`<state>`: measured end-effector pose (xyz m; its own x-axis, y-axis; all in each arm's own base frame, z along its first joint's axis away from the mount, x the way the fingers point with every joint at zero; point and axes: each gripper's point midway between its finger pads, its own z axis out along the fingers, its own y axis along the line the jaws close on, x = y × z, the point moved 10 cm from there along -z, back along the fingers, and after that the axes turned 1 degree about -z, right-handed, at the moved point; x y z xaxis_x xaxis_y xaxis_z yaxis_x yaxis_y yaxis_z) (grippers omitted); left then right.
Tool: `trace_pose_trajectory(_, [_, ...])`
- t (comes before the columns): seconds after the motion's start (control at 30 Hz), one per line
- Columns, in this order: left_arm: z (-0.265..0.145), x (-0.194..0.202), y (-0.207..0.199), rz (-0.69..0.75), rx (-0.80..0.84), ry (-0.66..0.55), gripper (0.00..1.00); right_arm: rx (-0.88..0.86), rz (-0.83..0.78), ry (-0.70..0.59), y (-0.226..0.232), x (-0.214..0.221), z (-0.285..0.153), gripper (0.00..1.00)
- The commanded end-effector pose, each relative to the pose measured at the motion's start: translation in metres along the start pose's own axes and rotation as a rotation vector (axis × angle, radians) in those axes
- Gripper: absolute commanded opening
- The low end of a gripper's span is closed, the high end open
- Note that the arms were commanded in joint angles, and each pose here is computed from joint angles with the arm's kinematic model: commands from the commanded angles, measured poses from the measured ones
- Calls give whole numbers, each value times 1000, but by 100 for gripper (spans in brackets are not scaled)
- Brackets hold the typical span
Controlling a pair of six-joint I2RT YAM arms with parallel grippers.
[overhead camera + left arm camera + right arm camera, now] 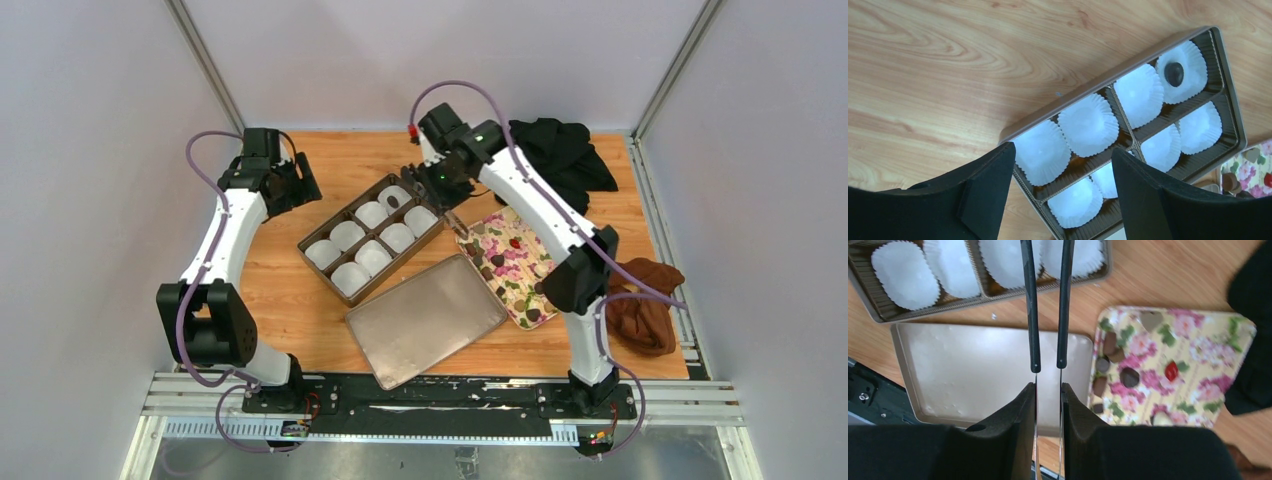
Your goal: Pack the chocolate
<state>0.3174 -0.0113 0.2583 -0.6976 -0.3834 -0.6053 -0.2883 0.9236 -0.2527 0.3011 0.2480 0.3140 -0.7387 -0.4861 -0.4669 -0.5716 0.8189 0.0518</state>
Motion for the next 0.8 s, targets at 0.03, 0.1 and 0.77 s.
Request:
trace_pose_trajectory(0.03, [-10,-7,10,-13,-21,-24,76,-98,-35,-19,35,-20,36,9])
trace_pose_trajectory(0.1, [-12,-6,11,-10,-26,-22,76,-114,-37,-56,42,-29,51,10])
trace_pose_trajectory(0.77, [-13,3,15,-23,-29,-4,76,-177,-92,68,67,-24,145,13])
